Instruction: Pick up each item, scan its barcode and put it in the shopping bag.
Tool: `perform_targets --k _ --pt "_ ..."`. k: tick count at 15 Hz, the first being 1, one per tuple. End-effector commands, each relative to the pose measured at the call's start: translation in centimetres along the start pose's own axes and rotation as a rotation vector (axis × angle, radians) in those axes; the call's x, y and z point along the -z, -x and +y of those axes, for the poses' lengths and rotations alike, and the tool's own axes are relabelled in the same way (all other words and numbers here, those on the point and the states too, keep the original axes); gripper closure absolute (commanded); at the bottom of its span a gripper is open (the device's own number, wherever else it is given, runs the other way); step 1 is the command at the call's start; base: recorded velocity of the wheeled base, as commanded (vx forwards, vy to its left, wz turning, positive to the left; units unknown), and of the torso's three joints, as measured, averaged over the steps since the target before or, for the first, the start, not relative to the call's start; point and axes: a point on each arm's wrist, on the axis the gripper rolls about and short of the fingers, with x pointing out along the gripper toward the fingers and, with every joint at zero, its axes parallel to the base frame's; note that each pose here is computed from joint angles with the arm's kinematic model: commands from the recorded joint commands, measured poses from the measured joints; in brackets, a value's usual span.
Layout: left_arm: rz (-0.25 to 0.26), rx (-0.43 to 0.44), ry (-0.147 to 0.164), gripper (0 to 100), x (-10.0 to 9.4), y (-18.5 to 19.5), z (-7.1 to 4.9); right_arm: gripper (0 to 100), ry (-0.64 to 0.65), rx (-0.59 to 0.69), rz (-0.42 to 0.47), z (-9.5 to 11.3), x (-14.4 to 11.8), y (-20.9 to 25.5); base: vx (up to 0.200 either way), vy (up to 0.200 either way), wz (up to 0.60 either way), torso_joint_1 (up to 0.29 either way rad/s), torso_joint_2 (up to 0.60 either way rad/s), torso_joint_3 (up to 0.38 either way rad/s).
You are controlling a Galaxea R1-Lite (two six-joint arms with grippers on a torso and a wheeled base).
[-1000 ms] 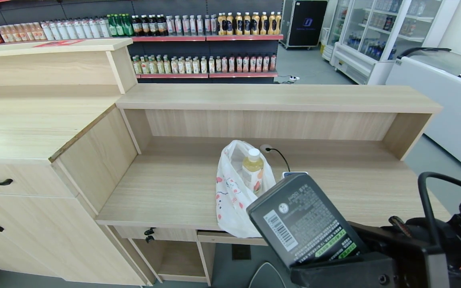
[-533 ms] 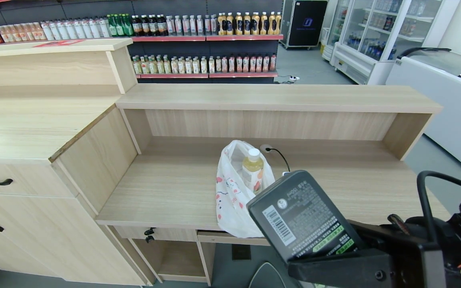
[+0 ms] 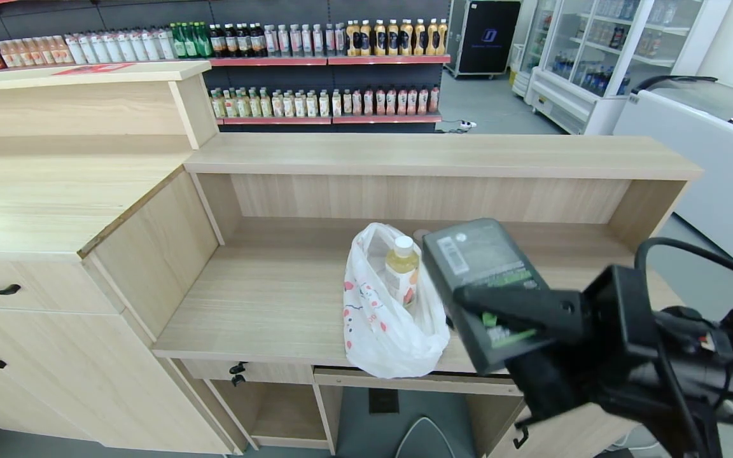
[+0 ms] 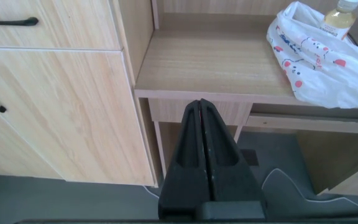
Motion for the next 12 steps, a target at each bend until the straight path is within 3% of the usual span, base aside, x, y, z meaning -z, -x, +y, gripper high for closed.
perform_targets --k 1,3,4,6,8,9,10,12 --pt "0.000 0.000 0.000 100 0.0 0.0 0.0 100 -0.496 -0.054 0.458 1.2 2.8 1.9 0.000 0.000 0.00 0.000 0.00 0.000" --pt "0.000 0.000 0.000 100 0.0 0.0 0.0 100 -0.752 -0.007 0.751 2.5 3.8 3.3 0.000 0.000 0.00 0.000 0.00 0.000" --pt "0.000 0.000 0.000 100 0.0 0.0 0.0 100 -0.925 0.111 1.044 3.6 5.7 5.5 0.000 0.000 0.00 0.000 0.00 0.000" --pt "0.000 -0.002 0.000 100 0.0 0.0 0.0 100 -1.151 0.223 1.311 5.5 7.4 9.1 0.000 0.000 0.00 0.000 0.00 0.000" --pt "0.000 0.000 0.000 100 0.0 0.0 0.0 100 -1.278 0.239 1.602 7.5 8.4 13.3 0.000 0.000 0.00 0.000 0.00 0.000" --pt "0.000 0.000 0.000 100 0.0 0.0 0.0 100 -1.314 0.242 1.713 8.2 8.5 14.9 0.000 0.000 0.00 0.000 0.00 0.000" --pt "0.000 0.000 0.000 100 0.0 0.0 0.0 100 -1.327 0.263 1.769 8.4 8.8 15.8 0.000 0.000 0.00 0.000 0.00 0.000" --pt "0.000 0.000 0.000 100 0.0 0.0 0.0 100 -1.373 0.354 1.817 8.5 9.3 16.7 0.000 0.000 0.00 0.000 0.00 0.000"
